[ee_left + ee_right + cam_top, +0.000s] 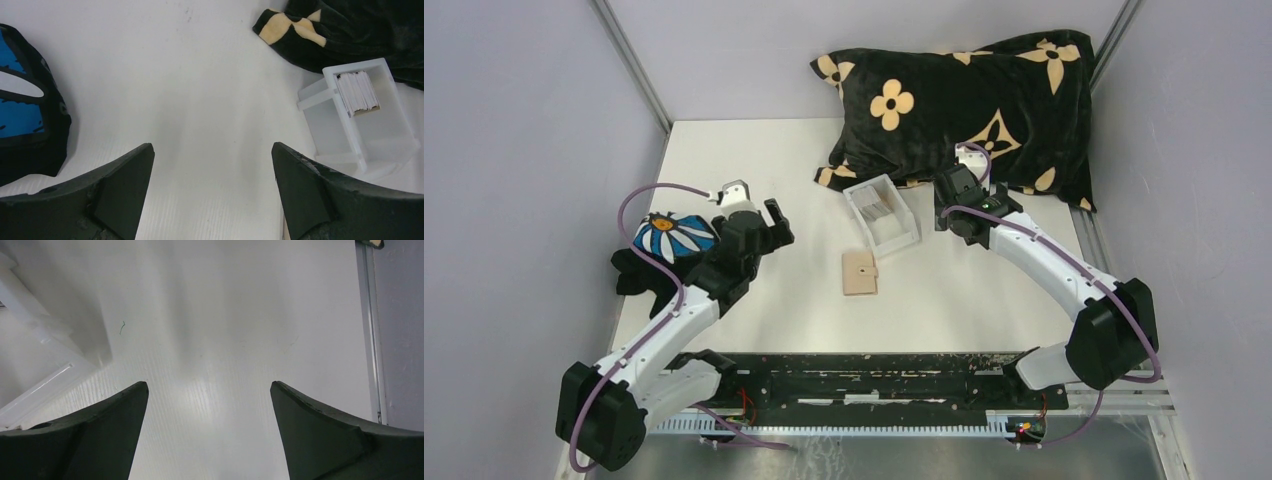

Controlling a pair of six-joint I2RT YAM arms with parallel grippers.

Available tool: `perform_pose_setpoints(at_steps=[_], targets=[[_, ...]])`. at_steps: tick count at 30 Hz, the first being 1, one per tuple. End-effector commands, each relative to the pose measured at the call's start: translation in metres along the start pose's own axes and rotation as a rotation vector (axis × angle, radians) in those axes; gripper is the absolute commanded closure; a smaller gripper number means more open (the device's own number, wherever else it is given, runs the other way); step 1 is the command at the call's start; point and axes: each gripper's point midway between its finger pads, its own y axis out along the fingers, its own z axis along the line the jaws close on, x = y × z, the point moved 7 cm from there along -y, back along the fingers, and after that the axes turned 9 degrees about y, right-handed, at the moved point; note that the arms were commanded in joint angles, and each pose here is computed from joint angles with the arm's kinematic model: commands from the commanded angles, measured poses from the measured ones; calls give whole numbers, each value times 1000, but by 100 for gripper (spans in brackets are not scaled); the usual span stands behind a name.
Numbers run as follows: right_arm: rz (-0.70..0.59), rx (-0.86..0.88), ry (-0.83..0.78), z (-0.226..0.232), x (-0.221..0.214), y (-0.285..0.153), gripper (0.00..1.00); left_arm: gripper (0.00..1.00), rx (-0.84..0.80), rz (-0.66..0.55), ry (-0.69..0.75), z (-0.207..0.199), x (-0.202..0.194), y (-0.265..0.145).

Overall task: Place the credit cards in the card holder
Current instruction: Reset both arms

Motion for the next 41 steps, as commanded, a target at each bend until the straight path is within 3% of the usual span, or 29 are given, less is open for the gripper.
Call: perform_pose_setpoints(at_steps=[1,14,41], targets=[[-33,-44,55,-9,5,-7,0,5,52,-97,19,10,11,-2],[-70,-71,45,-16,8,-9,0,0,118,-103,71,24,8,-3],[-130,-94,75,-20,15,-10,0,1,145,-106,116,33,7,0]])
